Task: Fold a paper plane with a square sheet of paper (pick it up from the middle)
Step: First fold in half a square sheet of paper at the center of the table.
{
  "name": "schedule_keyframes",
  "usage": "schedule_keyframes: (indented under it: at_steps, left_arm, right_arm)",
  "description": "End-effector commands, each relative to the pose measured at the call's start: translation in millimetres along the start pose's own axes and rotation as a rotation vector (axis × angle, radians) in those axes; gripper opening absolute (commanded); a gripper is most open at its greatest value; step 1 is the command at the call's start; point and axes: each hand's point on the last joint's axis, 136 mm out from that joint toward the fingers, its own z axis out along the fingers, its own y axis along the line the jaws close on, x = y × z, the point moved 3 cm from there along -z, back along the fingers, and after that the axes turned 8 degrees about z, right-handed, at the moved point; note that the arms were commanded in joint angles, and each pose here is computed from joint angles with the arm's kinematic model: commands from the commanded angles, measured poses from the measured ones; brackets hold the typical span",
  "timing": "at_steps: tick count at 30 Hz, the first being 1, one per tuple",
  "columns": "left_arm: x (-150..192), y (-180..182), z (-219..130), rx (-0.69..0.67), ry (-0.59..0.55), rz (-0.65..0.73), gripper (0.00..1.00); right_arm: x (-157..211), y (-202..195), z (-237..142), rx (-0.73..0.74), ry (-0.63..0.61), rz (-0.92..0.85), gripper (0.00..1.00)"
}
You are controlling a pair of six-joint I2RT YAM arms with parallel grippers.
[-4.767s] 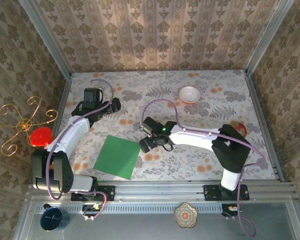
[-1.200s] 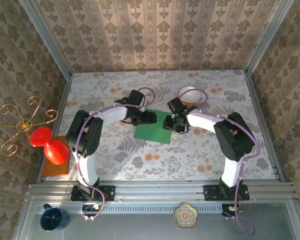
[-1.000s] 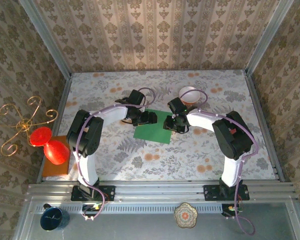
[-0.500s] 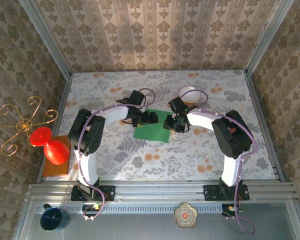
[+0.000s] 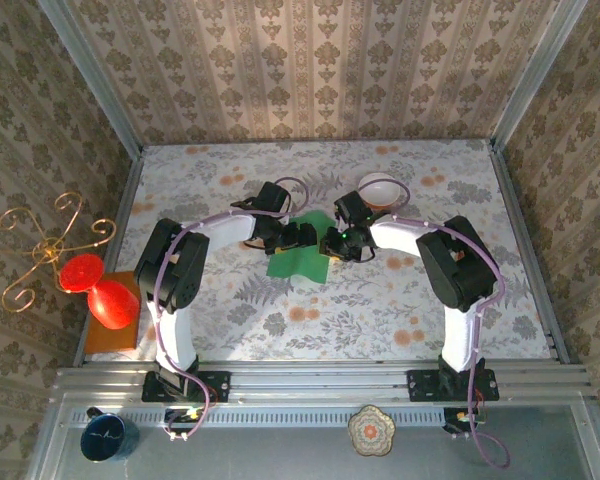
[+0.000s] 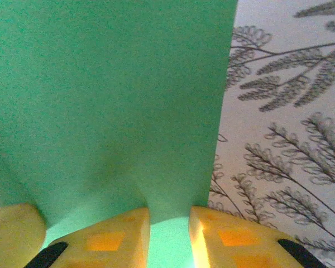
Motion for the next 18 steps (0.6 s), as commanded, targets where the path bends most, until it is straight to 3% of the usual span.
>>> schedule_keyframes:
  at_steps: [1,8,13,18]
  left_arm:
    - [13,11,2,-0.029,0.044,-0.044,0.88]
    - [15,13,4,-0.041,0.051,-0.05,0.82]
    - [13,14,2,-0.042,0.042,-0.046,0.66]
    - [3,9,-12,-0.003,-0.013,-0.032,0.5]
  right_arm:
    - [16,-13,17,0.045,0.081,0.012,0.29]
    - [19,-5,23,0.005,0.092,0.018,0.29]
    - [16,-1,11,-0.05,0.054,0.008,0.29]
    - [1,3,-28,-0.156,-0.058,-0.008,0.34]
